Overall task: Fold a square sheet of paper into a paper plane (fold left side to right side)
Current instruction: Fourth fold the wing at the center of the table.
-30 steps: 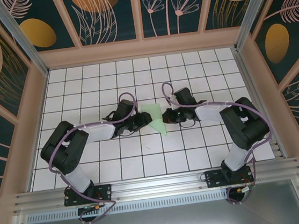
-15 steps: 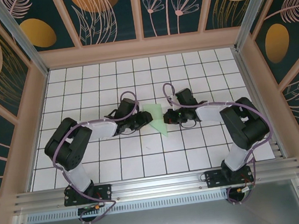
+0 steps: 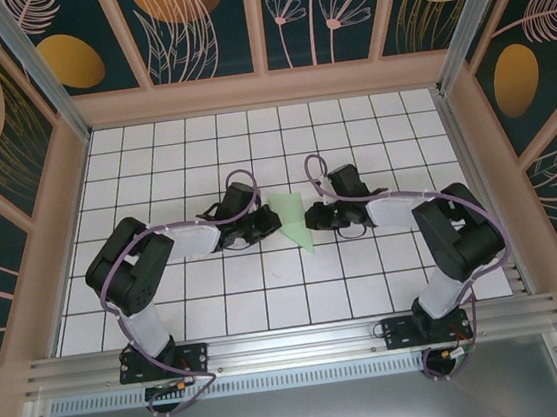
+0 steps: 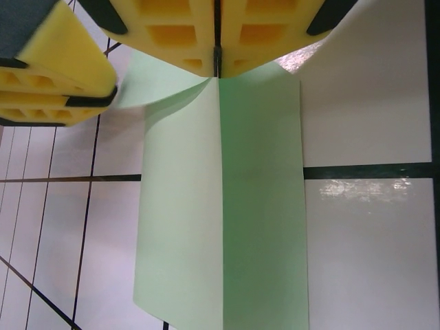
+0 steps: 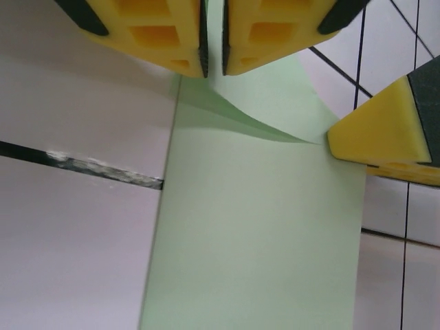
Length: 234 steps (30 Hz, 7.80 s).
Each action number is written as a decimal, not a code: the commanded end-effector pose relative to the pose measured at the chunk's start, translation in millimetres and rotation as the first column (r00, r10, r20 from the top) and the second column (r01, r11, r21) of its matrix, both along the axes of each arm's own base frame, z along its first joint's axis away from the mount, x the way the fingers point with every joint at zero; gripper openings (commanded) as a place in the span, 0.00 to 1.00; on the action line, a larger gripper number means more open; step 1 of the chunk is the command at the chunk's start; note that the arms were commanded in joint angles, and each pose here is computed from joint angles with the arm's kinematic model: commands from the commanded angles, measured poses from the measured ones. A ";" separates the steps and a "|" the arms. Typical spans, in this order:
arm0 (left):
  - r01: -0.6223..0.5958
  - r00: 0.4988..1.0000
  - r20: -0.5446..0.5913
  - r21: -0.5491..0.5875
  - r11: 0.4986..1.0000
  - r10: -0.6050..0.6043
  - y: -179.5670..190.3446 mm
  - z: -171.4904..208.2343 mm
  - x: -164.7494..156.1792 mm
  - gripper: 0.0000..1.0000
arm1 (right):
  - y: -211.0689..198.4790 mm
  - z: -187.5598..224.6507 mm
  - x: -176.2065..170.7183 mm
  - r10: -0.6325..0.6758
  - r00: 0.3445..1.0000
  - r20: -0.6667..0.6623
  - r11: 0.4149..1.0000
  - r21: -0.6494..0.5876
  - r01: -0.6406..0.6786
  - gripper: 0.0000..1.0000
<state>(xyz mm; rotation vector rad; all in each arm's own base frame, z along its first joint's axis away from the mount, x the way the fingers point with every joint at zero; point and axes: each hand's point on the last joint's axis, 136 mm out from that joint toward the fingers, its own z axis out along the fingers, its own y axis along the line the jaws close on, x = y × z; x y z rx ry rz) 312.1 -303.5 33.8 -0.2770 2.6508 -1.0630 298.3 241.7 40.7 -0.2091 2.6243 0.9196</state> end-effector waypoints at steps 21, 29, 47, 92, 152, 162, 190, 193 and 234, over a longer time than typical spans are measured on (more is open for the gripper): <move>-0.023 0.999 0.037 -0.062 0.998 0.025 -9.6 39.5 6.9 0.11 | 20.2 9.6 -38.9 0.135 0.943 0.304 0.953 -0.300 -0.040 0.42; -0.018 1.000 0.019 -0.067 0.998 0.020 -14.3 41.4 9.4 0.13 | 22.4 -2.7 -41.2 0.161 0.939 0.303 0.934 -0.355 -0.045 0.42; -0.013 1.000 0.019 -0.062 0.998 0.014 -16.0 42.9 10.5 0.14 | 24.8 -8.7 -36.0 0.181 0.931 0.318 0.905 -0.424 -0.031 0.31; -0.018 0.995 0.093 -0.108 0.994 0.028 15.5 56.9 4.0 0.25 | 55.6 11.1 -50.1 0.223 0.966 0.129 0.975 -0.033 -0.221 0.05; 0.000 0.996 -0.085 0.084 0.996 0.007 0.5 -36.8 2.3 0.45 | 25.6 25.4 -34.2 0.105 0.992 0.070 0.983 0.144 -0.114 0.32; 0.001 0.997 -0.083 0.086 0.996 0.006 0.6 -35.5 1.2 0.44 | 24.2 43.2 6.0 0.070 0.996 0.062 0.957 0.276 -0.084 0.34; 0.006 0.997 -0.081 0.092 0.996 0.002 0.9 -33.7 0.6 0.44 | 36.1 -0.3 34.8 0.075 0.997 -0.030 0.970 0.234 -0.066 0.03; 0.007 0.997 -0.083 0.092 0.996 0.001 1.1 -34.1 0.2 0.44 | 35.0 -4.9 35.5 0.070 0.997 -0.036 0.974 0.220 -0.060 0.03; 0.006 0.996 -0.087 0.083 0.997 0.002 -1.0 -37.6 -0.6 0.44 | 32.3 -9.2 17.0 0.045 0.994 -0.095 0.984 0.176 -0.027 0.04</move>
